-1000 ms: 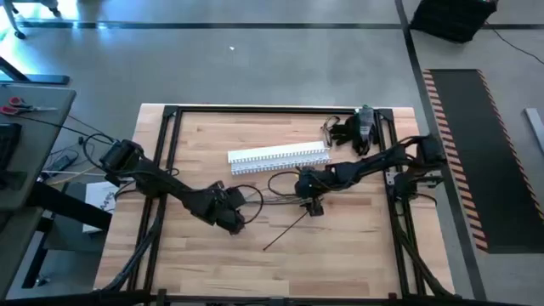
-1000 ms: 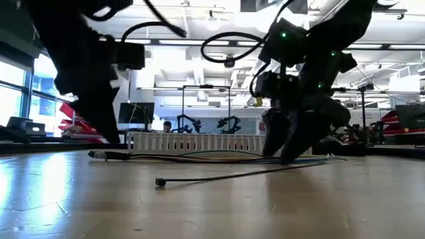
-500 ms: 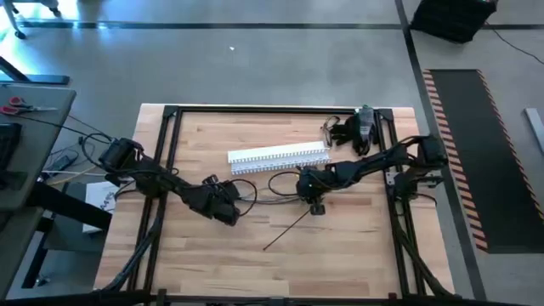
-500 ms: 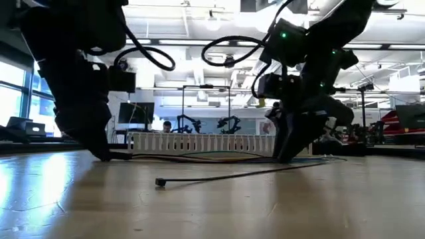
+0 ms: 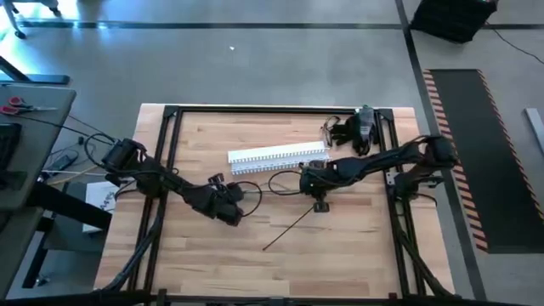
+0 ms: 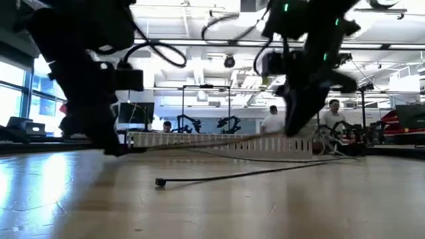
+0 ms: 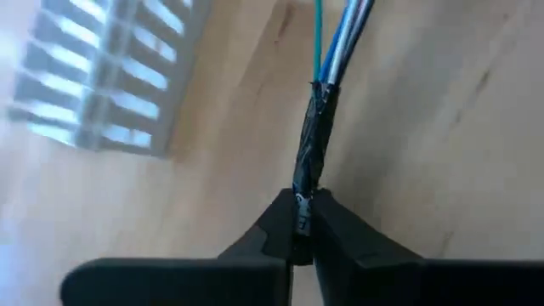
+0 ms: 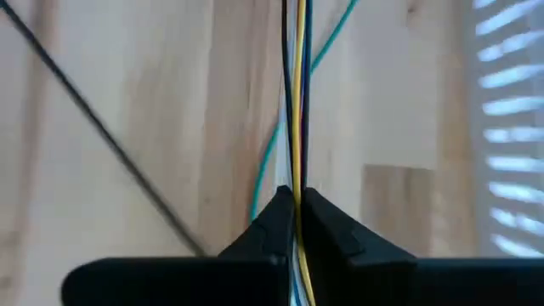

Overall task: Ziptie cables
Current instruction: Wrap the cable wires with black ziptie

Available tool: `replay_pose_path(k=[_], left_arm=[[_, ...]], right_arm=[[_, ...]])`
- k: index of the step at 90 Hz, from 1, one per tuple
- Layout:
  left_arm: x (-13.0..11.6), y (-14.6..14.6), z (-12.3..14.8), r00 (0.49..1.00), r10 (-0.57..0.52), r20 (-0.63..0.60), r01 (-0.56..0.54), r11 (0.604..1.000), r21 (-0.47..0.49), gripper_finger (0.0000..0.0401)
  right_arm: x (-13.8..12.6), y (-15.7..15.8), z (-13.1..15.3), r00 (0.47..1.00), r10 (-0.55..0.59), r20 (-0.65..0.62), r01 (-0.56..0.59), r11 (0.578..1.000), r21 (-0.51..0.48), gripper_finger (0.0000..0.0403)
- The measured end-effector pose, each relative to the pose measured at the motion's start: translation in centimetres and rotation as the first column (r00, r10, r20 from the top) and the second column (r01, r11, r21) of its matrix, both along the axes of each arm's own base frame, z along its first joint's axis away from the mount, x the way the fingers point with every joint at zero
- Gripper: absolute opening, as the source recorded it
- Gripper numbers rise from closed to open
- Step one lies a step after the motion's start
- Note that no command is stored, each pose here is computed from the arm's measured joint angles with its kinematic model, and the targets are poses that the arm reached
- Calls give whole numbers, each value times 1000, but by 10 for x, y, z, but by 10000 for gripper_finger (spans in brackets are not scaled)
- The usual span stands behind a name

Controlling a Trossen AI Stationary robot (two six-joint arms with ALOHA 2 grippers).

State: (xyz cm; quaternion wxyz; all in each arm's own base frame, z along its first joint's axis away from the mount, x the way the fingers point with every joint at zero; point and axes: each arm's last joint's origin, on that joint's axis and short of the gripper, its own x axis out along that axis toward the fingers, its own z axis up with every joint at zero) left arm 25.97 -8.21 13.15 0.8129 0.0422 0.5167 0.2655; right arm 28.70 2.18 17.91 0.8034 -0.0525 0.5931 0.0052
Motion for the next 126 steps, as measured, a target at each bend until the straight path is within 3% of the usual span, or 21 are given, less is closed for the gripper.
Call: replay_pose_path(k=[15,28,48,58,74,82,92,99,108,113,126], left_arm=[[20,-4,14,990,-110,89,106,993,47,3],[39,-9,27,958,-216,187,206,976,70,2],[63,-14,68,936,-282,212,269,959,87,0],[72,-11,96,942,-268,202,267,963,31,0],[75,1,132,972,-176,156,203,963,-178,0],[71,7,138,987,-133,87,153,947,-282,0],[62,12,134,995,-94,-23,78,924,-375,0],[55,13,129,994,-61,-94,17,913,-407,0],[50,16,124,988,-16,-150,-48,910,-411,0],[49,16,122,987,-12,-158,-55,907,-417,0],[49,15,122,987,-10,-159,-64,891,-450,0]], right_arm=[[-14,36,29,987,-64,-149,69,997,30,1],[-28,74,29,977,-86,-193,101,992,71,0],[-47,87,12,975,-203,-88,184,965,-185,7],[-44,74,11,974,-214,-76,189,949,-253,45],[-38,48,15,986,-138,-96,101,943,-318,152],[-37,36,15,997,-72,6,71,953,-294,210],[-30,22,12,964,-27,263,58,992,-113,274],[-24,14,12,881,-12,473,13,1000,1,306],[-8,10,18,717,-28,696,-31,997,72,330],[3,9,18,669,-11,743,-55,996,64,334],[45,12,6,680,85,728,-133,991,9,333]])
